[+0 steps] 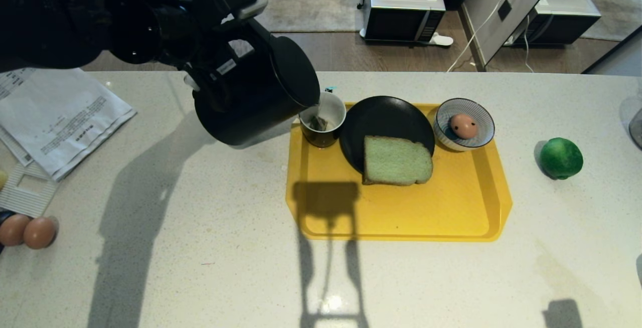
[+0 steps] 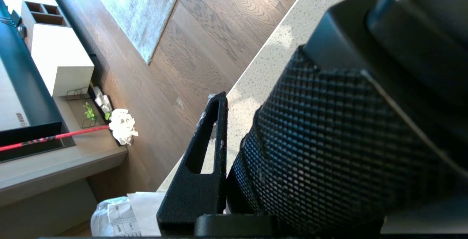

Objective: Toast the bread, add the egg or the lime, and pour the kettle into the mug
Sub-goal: Pour water into a cup

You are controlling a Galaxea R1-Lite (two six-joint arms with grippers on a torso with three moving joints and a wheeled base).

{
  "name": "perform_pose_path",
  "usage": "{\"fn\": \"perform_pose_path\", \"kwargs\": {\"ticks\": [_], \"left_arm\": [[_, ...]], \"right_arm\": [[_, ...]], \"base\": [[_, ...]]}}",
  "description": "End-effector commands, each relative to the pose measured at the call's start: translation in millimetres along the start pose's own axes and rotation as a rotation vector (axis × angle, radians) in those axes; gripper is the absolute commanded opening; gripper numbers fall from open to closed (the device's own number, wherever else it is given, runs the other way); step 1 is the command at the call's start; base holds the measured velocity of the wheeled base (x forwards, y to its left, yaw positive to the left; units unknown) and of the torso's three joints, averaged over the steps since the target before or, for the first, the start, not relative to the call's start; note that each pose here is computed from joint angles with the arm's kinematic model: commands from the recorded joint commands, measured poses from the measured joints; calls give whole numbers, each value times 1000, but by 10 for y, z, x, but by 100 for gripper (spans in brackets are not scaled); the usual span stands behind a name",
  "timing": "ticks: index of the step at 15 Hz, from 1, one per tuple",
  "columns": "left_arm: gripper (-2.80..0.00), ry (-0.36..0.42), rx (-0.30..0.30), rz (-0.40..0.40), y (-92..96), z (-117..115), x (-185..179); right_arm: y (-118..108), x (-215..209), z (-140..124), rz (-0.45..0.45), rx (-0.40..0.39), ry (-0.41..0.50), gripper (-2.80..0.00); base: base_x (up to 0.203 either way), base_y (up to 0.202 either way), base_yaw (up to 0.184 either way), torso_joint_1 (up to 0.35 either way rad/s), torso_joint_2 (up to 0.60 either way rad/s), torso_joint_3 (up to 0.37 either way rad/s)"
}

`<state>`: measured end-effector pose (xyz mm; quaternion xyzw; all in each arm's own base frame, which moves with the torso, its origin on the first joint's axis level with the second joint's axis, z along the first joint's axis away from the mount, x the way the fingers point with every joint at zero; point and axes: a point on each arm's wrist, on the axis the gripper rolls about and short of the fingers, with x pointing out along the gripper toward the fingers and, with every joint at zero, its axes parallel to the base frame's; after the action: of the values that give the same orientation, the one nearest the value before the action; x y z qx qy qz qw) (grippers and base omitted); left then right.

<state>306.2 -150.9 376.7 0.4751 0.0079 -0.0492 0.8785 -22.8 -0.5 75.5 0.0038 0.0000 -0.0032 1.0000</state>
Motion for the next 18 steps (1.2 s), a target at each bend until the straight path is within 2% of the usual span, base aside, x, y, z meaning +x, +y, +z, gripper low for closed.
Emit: {"fn": "perform_pose_path", "kwargs": {"ticks": [1,18], "left_arm": [[-280,-4,4,4,2,25,-27],[-280,10,20,29,102,72,-228]], "right_arm": [[0,1,-4,0,0,2,-280],[0,0,-2,0,0,1,-280]], "base": [[0,0,0,0,0,0],[0,0,0,0,0,0]]}}
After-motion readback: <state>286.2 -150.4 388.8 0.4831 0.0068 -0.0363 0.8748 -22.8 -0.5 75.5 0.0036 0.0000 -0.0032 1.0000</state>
